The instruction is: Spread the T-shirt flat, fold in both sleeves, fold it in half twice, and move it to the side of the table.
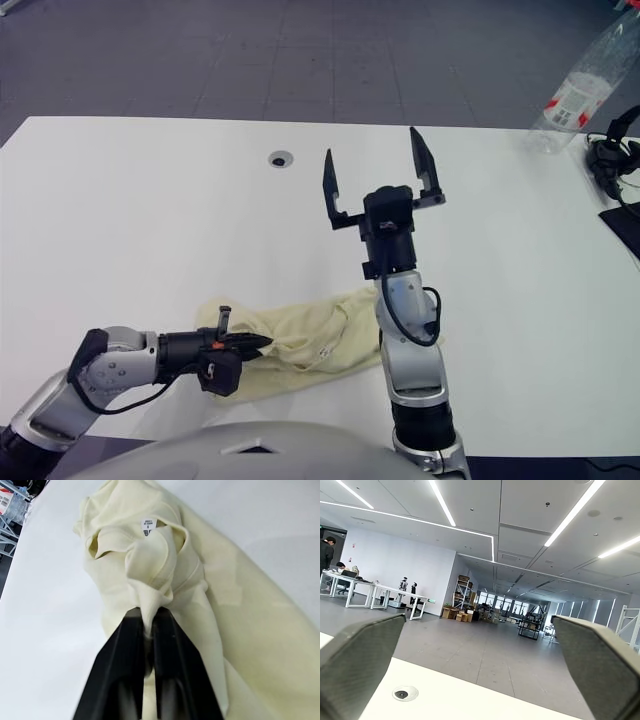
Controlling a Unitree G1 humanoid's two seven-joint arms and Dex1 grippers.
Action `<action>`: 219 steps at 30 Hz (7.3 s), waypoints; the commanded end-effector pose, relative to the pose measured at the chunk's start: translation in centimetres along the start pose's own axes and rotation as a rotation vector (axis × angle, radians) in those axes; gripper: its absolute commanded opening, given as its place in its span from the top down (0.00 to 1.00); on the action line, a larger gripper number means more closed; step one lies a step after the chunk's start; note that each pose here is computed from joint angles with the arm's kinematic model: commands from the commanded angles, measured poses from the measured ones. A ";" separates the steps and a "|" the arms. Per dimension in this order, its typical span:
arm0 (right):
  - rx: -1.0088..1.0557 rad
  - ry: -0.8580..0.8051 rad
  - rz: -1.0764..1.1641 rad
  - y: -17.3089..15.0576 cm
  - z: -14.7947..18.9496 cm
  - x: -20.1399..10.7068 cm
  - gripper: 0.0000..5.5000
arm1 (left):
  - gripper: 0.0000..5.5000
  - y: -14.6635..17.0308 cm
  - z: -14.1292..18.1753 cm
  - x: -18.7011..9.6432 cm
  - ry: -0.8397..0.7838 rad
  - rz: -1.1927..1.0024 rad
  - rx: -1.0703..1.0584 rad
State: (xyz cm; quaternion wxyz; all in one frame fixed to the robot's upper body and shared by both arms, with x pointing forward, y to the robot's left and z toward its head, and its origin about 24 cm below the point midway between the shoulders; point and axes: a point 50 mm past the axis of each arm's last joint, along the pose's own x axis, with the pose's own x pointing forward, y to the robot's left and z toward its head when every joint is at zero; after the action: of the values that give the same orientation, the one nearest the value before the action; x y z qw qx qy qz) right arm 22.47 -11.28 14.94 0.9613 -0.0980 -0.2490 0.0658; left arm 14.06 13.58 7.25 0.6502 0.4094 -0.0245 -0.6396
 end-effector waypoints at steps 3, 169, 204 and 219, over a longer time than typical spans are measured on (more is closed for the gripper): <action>-0.006 0.010 0.005 0.0 0.1 -0.2 0.02 | 0.77 -1.4 0.4 0.3 -0.078 -0.049 -0.091; -0.051 0.747 1.345 -6.6 -1.6 -11.6 0.46 | 1.00 -4.2 -6.4 -1.0 0.405 -0.405 -0.122; 0.364 0.986 1.488 -8.6 -6.8 -7.1 0.38 | 1.00 -3.7 -6.8 -0.2 0.429 -0.408 -0.074; 0.350 0.882 1.443 -8.3 -6.7 -4.8 0.40 | 1.00 -3.8 -6.6 -0.1 0.420 -0.422 -0.072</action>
State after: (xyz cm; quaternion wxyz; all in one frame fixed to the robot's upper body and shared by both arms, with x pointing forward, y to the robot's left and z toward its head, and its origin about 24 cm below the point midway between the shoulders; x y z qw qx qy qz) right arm 21.56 -21.38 8.29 0.6884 -0.0894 0.2962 0.6560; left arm 16.08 13.80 5.02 0.5714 0.4786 0.0483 -0.6649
